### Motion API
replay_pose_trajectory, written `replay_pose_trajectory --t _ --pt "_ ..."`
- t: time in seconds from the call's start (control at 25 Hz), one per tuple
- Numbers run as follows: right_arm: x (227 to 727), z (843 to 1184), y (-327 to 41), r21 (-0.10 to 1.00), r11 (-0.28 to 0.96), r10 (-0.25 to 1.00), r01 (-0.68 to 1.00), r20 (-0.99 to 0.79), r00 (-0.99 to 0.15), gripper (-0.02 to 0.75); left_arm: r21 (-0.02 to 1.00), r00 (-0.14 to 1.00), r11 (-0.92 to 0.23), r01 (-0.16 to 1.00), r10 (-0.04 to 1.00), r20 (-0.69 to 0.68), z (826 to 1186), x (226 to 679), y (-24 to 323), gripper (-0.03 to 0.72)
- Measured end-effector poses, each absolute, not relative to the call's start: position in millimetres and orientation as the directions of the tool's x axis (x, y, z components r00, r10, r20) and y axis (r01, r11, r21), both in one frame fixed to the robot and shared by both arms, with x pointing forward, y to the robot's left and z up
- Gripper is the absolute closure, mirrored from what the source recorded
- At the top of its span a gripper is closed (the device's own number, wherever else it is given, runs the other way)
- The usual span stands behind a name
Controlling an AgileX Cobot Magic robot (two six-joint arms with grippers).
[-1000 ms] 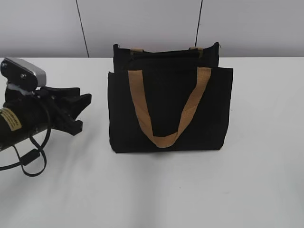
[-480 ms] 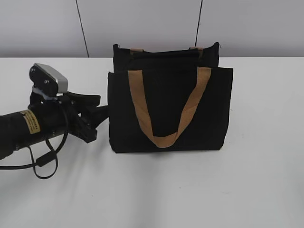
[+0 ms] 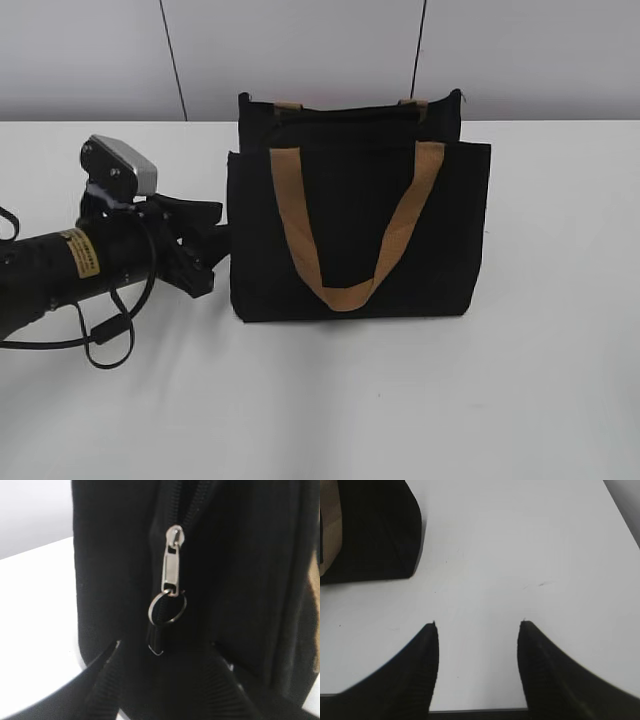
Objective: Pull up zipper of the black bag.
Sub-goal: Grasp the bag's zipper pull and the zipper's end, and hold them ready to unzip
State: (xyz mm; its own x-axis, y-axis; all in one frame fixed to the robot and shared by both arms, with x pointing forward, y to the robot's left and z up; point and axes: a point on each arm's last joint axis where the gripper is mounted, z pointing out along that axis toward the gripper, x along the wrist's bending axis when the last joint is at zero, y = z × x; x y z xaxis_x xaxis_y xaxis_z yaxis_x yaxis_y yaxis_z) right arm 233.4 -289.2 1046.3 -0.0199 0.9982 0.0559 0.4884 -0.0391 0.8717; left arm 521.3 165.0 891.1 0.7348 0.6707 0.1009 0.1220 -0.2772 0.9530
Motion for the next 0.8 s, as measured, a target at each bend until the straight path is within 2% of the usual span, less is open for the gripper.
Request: replay_pose_trajectory --t 0.8 --pt "233.4 1046.3 -289.2 0.872 -0.039 0.998 0.488 0.056 -0.020 0.337 0.936 0.760 -0.324 0.138 0.640 0.109 866.2 547.3 154.6 0.326"
